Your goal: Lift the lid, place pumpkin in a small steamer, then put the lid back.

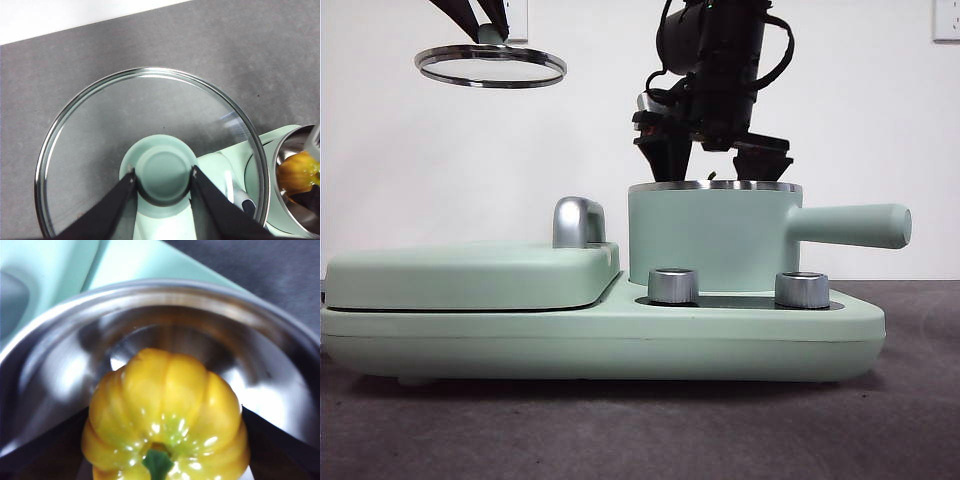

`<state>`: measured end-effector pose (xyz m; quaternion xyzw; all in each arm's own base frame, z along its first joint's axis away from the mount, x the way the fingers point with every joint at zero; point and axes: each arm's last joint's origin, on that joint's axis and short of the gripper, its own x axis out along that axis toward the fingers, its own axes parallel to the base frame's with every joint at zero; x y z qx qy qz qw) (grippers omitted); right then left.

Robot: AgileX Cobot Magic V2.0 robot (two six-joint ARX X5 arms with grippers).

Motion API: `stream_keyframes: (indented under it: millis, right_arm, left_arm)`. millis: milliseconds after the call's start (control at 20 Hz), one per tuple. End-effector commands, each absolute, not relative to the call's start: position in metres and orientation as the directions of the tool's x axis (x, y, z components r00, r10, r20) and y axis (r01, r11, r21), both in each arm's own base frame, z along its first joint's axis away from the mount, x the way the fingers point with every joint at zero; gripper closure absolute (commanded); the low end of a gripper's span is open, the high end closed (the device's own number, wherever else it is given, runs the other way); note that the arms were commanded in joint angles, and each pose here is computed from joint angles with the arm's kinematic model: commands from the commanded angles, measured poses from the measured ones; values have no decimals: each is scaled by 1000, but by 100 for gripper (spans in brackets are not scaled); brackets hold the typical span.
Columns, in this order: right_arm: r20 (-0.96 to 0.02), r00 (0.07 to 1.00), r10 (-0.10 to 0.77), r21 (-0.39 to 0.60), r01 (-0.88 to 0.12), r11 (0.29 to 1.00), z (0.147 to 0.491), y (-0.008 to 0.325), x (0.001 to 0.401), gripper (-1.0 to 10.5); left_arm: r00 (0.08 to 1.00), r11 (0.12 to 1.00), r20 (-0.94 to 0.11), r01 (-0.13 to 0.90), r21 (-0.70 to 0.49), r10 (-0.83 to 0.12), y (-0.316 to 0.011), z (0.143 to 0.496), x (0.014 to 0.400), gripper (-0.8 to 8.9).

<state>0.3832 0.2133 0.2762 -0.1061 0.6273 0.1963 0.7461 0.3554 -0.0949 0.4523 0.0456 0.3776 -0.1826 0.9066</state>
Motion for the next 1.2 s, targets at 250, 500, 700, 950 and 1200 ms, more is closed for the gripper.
stream_keyframes:
  millis: [250, 500, 700, 950, 1200]
  right_arm:
    - [-992, 53, 111, 77, -441, 894, 251, 223, 387, 590]
    - [-992, 50, 113, 80, -438, 895, 251, 225, 386, 435]
    - [-991, 49, 122, 88, -436, 896, 255, 225, 386, 427]
    - [-963, 181, 199, 103, -437, 894, 310, 221, 377, 427]
    - [-920, 286, 267, 118, -447, 887, 374, 198, 332, 427]
  left_arm:
    - [676, 928, -669, 367, -58, -309, -95, 460, 355, 807]
    - [677, 929, -669, 364, -58, -307, -94, 460, 355, 807]
    - [677, 930, -668, 364, -58, -307, -94, 460, 355, 807]
    - [677, 929, -669, 364, -59, -308, -94, 459, 355, 807]
    - [667, 930, -680, 363, -60, -305, -94, 456, 356, 807]
